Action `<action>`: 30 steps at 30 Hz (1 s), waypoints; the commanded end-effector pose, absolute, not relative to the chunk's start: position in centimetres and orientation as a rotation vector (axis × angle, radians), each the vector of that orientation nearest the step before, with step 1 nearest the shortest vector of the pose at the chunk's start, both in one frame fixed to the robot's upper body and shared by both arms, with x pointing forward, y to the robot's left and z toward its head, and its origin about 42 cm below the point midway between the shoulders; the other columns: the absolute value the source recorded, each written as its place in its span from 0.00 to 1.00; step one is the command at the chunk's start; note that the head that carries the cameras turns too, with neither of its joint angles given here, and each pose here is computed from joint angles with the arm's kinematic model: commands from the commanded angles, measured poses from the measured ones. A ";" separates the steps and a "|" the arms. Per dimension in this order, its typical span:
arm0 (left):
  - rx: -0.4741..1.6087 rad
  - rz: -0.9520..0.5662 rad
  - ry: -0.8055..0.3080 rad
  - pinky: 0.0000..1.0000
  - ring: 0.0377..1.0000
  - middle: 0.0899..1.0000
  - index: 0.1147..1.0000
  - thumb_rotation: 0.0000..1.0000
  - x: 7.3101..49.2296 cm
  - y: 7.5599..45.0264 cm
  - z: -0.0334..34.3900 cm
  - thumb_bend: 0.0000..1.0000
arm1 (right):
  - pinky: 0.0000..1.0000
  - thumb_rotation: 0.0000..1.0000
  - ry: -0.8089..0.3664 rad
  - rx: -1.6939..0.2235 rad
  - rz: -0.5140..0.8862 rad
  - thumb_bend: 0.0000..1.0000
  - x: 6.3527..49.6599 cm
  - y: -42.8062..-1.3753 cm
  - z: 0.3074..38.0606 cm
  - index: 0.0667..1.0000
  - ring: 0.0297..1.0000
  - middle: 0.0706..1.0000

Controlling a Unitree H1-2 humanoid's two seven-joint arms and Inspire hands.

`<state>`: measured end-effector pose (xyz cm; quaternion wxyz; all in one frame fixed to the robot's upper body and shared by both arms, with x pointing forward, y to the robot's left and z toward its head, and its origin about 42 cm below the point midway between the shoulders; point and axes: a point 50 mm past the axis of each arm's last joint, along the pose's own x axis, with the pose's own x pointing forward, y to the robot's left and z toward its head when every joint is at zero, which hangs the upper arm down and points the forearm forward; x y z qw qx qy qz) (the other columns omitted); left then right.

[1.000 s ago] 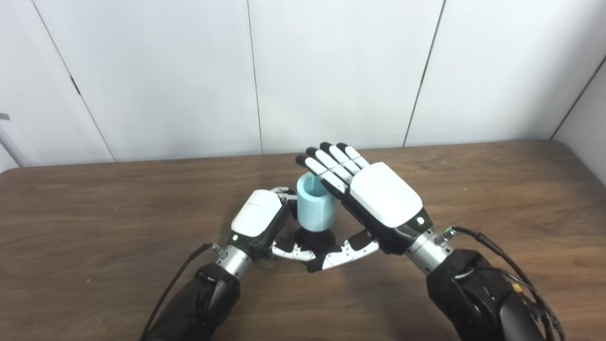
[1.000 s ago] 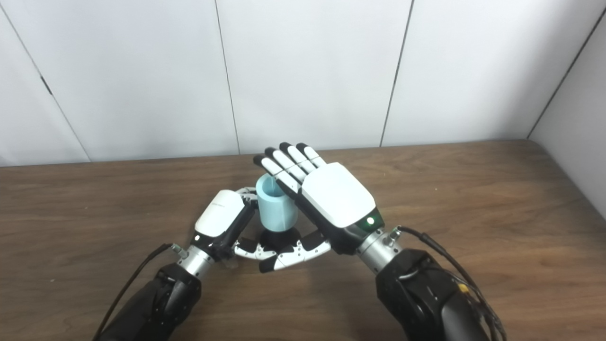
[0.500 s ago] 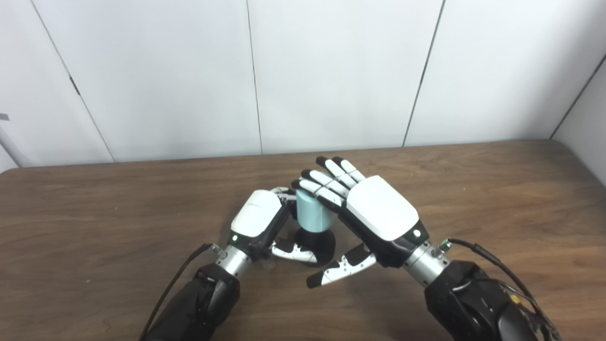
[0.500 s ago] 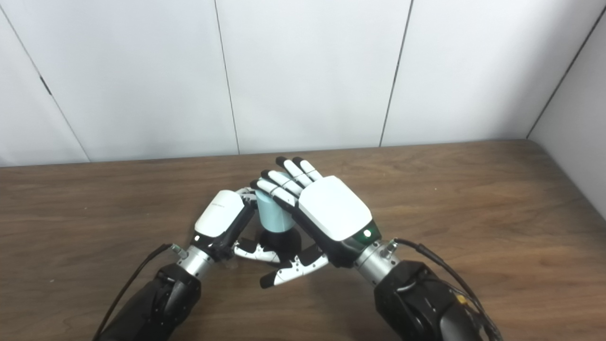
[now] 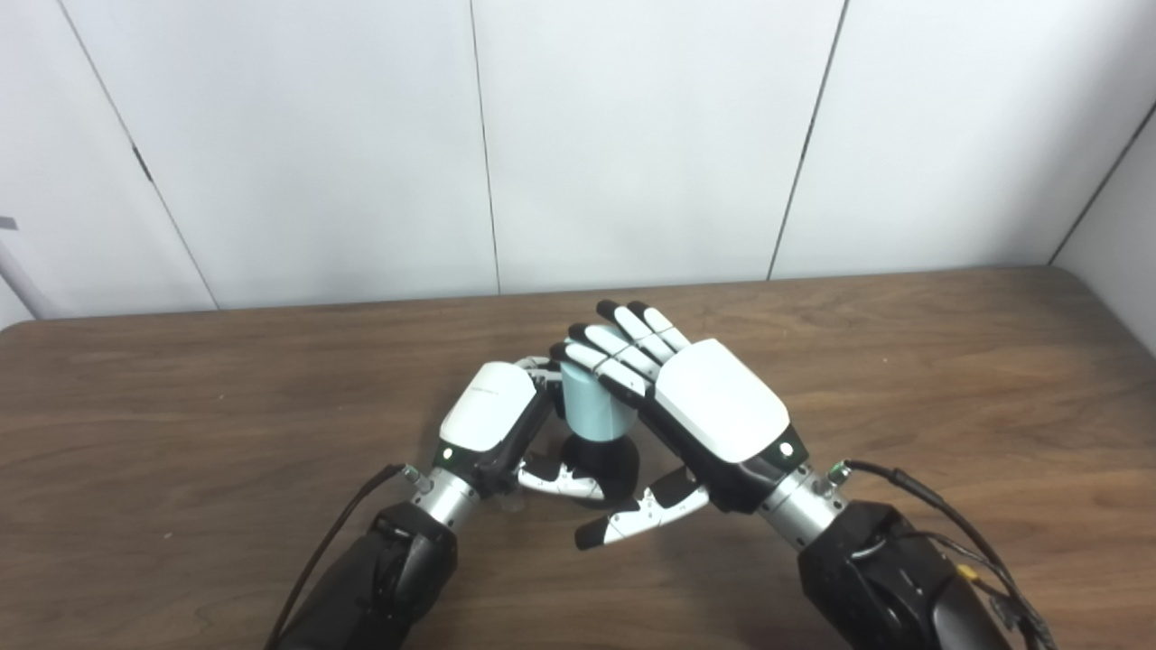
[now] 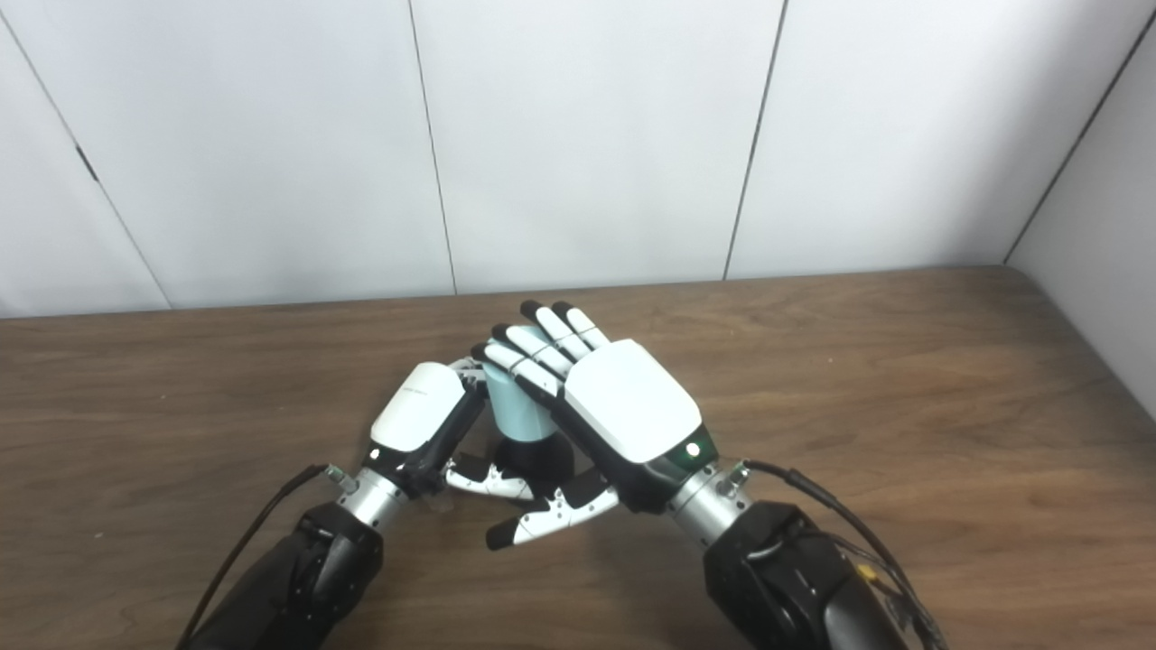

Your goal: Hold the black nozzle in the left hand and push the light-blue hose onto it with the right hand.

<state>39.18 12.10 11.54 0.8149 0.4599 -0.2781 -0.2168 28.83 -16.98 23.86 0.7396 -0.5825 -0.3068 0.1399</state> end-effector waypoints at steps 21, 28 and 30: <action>0.968 -0.636 -0.187 0.77 0.50 0.40 0.41 0.00 28.6 14.1 -1.0 0.50 | 1.00 0.80 -0.486 -1.332 0.469 0.95 27.8 -17.5 17.9 0.92 1.00 0.97; 0.971 -0.629 -0.193 0.77 0.49 0.40 0.41 0.00 28.5 14.1 -1.0 0.50 | 1.00 0.79 -0.495 -1.323 0.472 0.95 27.3 -17.6 17.7 0.91 1.00 0.96; 0.971 -0.631 -0.192 0.77 0.49 0.40 0.41 0.00 28.5 14.1 -1.0 0.50 | 1.00 0.79 -0.499 -1.326 0.471 0.95 27.2 -17.6 17.6 0.90 1.00 0.95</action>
